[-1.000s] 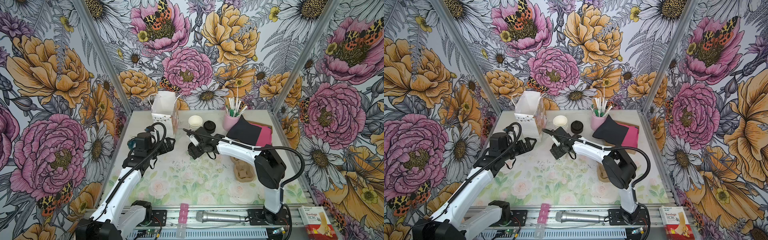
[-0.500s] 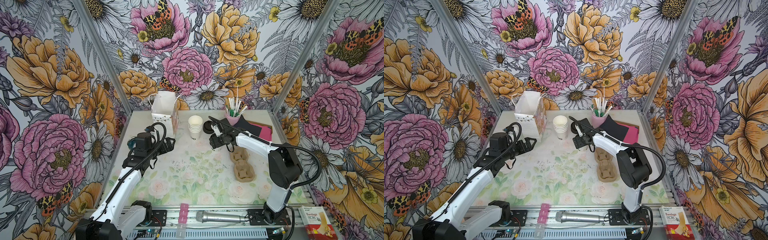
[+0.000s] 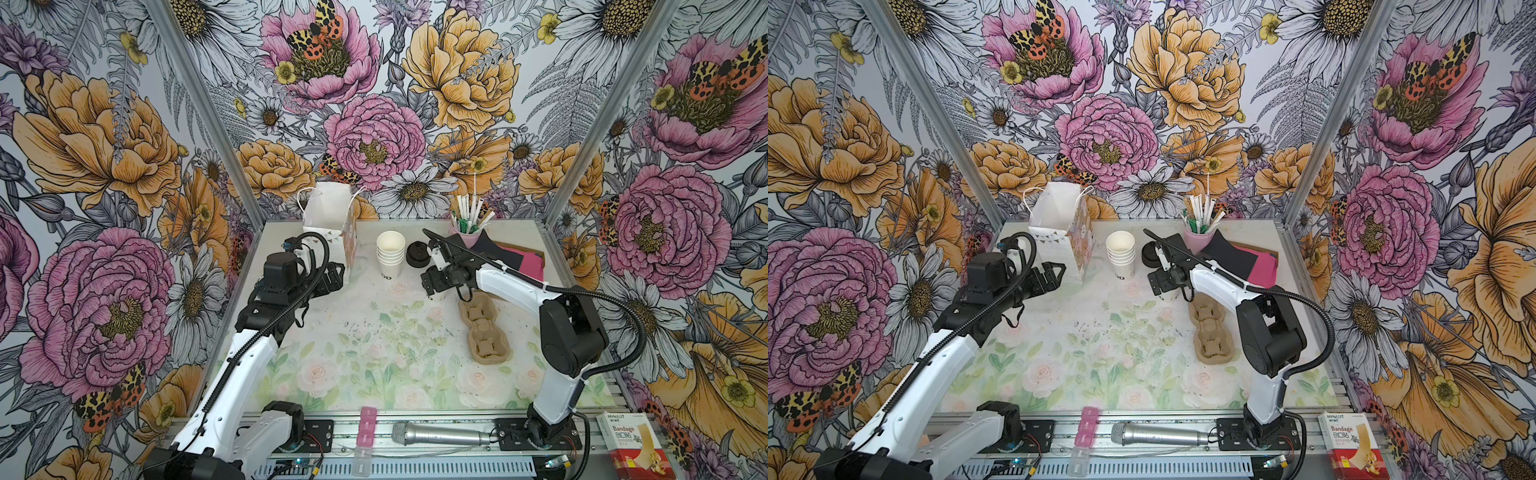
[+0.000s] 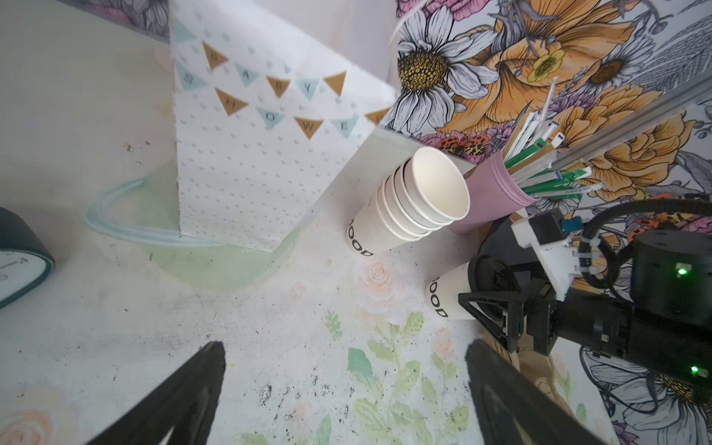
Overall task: Pack a coffee takeout order
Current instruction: Place the coffee cup at the center of the table, then pick up the takeout bag from the top-left of the table.
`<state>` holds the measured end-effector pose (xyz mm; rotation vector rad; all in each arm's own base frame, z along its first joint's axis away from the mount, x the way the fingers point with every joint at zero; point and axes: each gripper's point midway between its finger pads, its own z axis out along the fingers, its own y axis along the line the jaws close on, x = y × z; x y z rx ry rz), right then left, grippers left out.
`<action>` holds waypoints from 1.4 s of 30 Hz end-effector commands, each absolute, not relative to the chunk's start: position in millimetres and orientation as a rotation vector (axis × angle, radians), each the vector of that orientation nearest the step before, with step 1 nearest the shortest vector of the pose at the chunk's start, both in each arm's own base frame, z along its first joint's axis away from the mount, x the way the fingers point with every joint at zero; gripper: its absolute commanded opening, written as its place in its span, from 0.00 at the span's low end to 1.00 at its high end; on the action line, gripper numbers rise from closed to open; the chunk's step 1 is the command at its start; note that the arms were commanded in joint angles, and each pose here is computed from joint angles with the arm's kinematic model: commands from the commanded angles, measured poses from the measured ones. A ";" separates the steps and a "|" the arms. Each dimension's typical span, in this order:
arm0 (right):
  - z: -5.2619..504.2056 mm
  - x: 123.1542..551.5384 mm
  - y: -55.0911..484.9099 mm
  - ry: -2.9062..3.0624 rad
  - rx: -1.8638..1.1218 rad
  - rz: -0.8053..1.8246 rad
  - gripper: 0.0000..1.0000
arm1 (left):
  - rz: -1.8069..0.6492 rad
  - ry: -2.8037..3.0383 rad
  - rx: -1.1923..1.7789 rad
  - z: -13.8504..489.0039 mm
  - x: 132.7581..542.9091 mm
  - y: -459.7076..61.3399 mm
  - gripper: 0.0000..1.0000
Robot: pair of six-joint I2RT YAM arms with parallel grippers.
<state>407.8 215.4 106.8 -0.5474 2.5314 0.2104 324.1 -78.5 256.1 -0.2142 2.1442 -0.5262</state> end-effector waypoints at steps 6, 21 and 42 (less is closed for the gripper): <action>225.5 394.3 210.0 2.266 -0.485 0.301 0.99 | -0.280 2.020 -0.155 344.3 331.7 -51.3 0.97; 259.7 348.1 177.9 2.177 -0.394 0.312 1.00 | -0.295 2.184 -0.088 379.4 448.5 -14.6 0.78; 237.4 344.0 180.8 2.239 -0.383 0.346 1.00 | -0.325 2.424 -0.120 284.4 515.2 7.1 0.58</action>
